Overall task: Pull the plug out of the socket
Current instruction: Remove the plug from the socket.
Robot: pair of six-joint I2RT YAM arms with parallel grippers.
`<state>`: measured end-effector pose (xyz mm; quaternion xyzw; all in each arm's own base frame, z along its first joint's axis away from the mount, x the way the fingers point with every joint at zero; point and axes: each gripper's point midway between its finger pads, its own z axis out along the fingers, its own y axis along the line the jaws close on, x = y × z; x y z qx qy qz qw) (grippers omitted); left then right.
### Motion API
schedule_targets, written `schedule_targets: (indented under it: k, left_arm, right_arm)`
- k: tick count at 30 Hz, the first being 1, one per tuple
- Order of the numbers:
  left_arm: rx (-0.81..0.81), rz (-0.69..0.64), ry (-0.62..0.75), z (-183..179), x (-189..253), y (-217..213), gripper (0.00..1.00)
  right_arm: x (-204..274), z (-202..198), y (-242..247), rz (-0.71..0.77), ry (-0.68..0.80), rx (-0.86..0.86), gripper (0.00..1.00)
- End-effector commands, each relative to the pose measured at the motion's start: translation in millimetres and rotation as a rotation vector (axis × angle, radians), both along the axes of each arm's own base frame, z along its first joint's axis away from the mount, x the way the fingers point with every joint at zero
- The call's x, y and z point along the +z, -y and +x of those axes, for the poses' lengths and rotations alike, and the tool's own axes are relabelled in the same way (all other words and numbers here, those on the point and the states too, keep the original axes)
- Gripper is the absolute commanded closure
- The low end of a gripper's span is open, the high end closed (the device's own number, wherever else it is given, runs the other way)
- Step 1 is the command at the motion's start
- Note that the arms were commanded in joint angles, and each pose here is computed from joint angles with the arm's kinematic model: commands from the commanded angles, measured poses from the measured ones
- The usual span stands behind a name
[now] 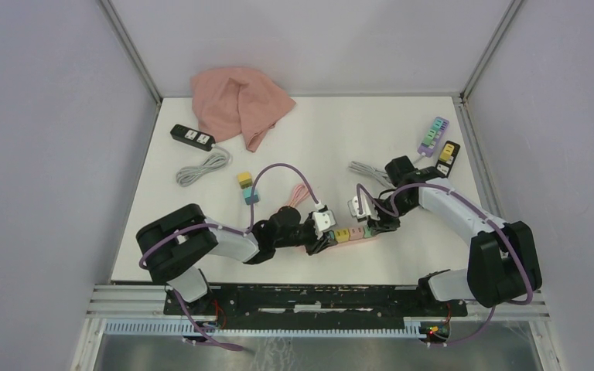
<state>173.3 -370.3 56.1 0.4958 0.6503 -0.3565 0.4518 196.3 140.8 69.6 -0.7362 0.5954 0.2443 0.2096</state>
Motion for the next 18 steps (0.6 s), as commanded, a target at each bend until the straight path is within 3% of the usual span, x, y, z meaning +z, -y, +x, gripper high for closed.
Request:
schedule_targets:
  k: [1, 5, 9, 12, 15, 18]
  left_arm:
    - [0.014, -0.02, 0.064, 7.5, 5.6, 0.7, 0.97]
    - [0.007, -0.02, 0.06, 7.7, 4.4, 3.5, 0.97]
    - [0.011, -0.019, 0.054, 7.4, 3.2, 2.8, 0.97]
    - [0.021, -0.015, 0.055, 7.2, 1.0, -1.3, 0.97]
    - [0.024, -0.007, 0.058, 6.7, -1.6, -4.5, 0.97]
    - [0.028, -0.005, 0.059, 8.4, -2.0, -5.9, 0.97]
  right_arm:
    - [-3.8, -30.7, 2.6, 0.013, -0.04, 0.156, 1.0]
    - [7.4, -42.1, -26.1, 0.101, -0.074, 0.199, 1.0]
    - [24.9, -10.9, -33.7, 0.129, -0.064, 0.031, 1.0]
    - [20.1, 6.0, -7.2, 0.071, -0.01, -0.055, 1.0]
    - [5.8, 0.9, 14.7, -0.014, 0.021, -0.023, 1.0]
    - [7.7, -22.7, 11.3, 0.022, -0.046, 0.084, 1.0]
